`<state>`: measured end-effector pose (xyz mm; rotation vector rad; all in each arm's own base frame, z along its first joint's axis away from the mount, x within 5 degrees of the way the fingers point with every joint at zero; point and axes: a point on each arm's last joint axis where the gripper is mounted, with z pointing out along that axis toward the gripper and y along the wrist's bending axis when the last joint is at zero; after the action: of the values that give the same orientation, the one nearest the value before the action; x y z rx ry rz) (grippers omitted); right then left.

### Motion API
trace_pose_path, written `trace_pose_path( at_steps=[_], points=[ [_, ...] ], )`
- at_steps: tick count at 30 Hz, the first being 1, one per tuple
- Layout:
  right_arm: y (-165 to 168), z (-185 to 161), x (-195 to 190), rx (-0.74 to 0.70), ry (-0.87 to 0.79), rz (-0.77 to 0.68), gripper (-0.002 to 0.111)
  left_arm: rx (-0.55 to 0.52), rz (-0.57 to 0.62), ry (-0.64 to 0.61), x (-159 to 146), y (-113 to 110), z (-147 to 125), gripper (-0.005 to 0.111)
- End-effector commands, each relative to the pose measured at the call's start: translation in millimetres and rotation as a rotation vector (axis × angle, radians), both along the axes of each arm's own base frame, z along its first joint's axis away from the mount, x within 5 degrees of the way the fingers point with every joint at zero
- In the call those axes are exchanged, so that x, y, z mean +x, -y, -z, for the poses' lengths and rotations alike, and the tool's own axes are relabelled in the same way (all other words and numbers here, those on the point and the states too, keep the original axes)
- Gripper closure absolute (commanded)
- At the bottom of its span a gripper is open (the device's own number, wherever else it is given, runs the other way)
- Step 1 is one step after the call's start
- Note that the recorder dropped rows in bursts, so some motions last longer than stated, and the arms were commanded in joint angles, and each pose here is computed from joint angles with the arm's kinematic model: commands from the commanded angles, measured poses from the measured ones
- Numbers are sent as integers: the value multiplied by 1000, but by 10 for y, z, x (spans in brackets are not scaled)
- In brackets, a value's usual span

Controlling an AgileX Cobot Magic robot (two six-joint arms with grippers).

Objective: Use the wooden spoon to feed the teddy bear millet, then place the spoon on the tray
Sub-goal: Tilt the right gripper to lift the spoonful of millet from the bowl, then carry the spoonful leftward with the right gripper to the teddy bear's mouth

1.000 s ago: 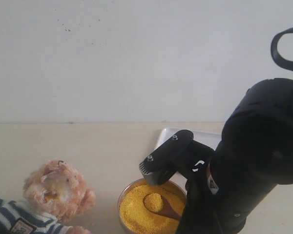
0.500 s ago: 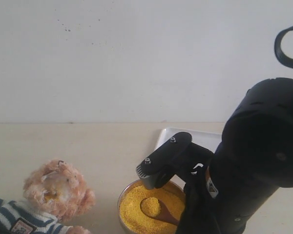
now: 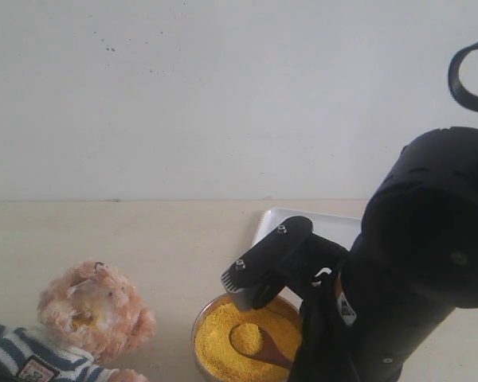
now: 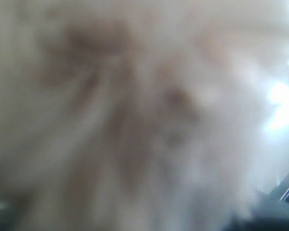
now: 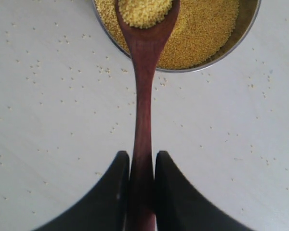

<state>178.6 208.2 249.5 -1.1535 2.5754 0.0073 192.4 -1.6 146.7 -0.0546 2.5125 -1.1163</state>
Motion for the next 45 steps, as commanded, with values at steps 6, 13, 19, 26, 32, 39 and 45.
trace_pose_path(
  at_steps=[6, 13, 19, 26, 32, 39, 45],
  points=[
    [-38, -51, -109, -74, 58, -81, 106, -22, -1, 6, 0, 9, -11, 103],
    [-271, -457, -240, -60, 130, -149, 106, -22, -1, 6, 0, 9, -11, 103],
    [-423, -531, -271, -49, 143, -180, 106, -22, -1, 6, 0, 9, -11, 103],
    [-758, -507, -239, -63, 148, -233, 106, -22, -1, 6, 0, 9, -11, 103],
    [-1140, -410, -167, -82, 171, -275, 106, -20, -2, 6, 1, 8, -10, 103],
    [-1344, -378, -53, -95, 214, -300, 106, -20, -2, 6, 1, 8, -10, 103],
    [-1501, -301, 44, -126, 250, -322, 106, -22, -1, 6, 0, 9, -11, 103]
  ],
)
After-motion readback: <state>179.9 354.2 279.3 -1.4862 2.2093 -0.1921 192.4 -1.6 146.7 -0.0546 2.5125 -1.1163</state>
